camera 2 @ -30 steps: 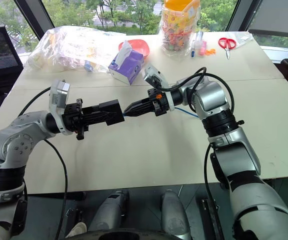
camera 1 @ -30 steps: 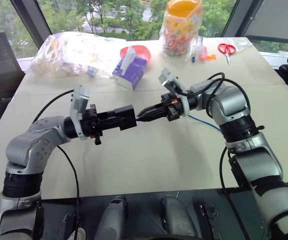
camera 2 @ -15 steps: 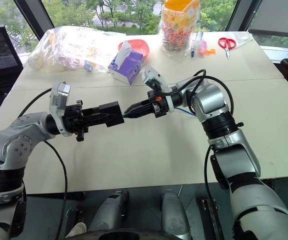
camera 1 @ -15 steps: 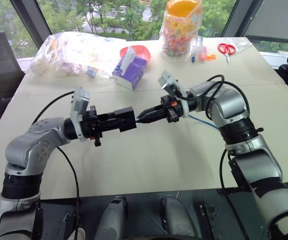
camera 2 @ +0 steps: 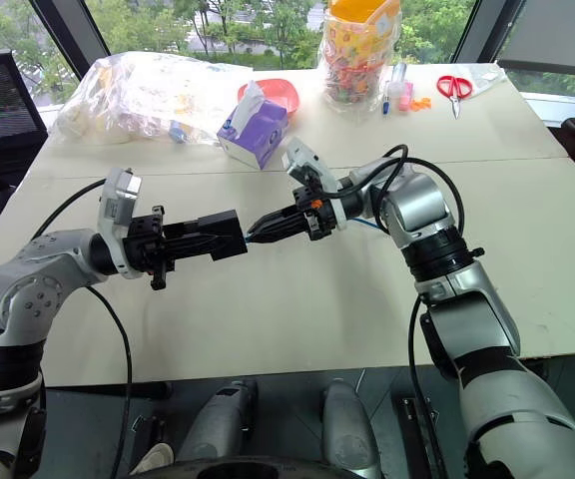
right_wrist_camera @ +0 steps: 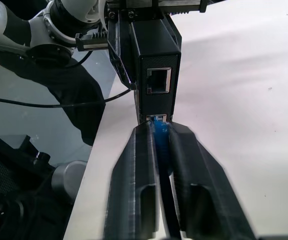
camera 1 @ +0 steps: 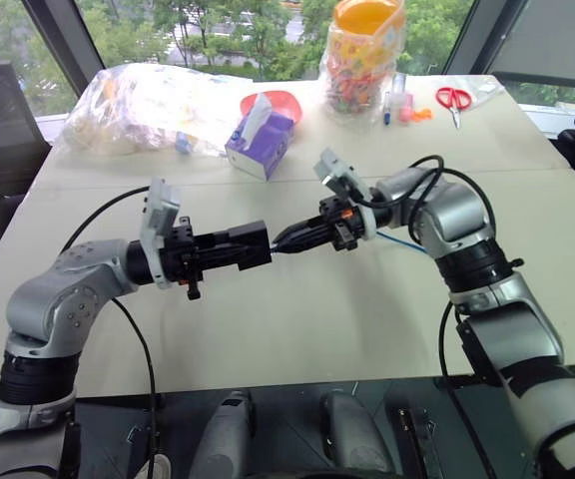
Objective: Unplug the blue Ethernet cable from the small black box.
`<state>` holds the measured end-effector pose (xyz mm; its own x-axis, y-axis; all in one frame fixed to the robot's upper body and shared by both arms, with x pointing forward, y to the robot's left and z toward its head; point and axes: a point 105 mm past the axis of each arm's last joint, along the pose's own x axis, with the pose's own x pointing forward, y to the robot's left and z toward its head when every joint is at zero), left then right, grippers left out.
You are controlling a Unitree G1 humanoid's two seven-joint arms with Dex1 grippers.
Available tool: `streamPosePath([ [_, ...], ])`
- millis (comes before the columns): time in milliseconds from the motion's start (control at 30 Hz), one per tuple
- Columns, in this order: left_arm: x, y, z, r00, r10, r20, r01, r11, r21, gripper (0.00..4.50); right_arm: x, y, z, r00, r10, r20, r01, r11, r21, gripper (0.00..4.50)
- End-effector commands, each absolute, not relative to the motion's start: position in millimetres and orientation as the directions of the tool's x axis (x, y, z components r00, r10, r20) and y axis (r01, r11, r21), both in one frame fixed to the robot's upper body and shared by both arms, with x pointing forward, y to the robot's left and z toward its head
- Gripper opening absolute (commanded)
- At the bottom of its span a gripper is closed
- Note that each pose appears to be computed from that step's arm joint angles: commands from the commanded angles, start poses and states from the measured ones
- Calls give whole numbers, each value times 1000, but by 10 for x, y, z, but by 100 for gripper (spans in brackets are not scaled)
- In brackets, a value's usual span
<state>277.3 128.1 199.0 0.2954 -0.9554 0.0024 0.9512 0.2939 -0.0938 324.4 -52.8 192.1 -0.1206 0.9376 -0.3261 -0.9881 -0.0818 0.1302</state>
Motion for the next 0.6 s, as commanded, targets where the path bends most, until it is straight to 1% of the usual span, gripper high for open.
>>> streamPosePath([
  [33,2758,1308,2157,287,-957,34,958,287,-28,49,3246,-555,2028,-100,950,-295,-989,-64,130,109],
  [333,2743,1269,2128,273,-961,31,962,272,-32,49,3227,-495,2121,-110,959,-260,-987,-74,145,109],
  [433,2738,1249,2098,267,-963,27,963,265,-38,49,3179,-451,2195,-136,961,-239,-984,-103,145,109],
  [600,2743,1238,2085,264,-964,25,964,263,-39,49,3125,-421,2222,-158,959,-237,-982,-127,142,109],
])
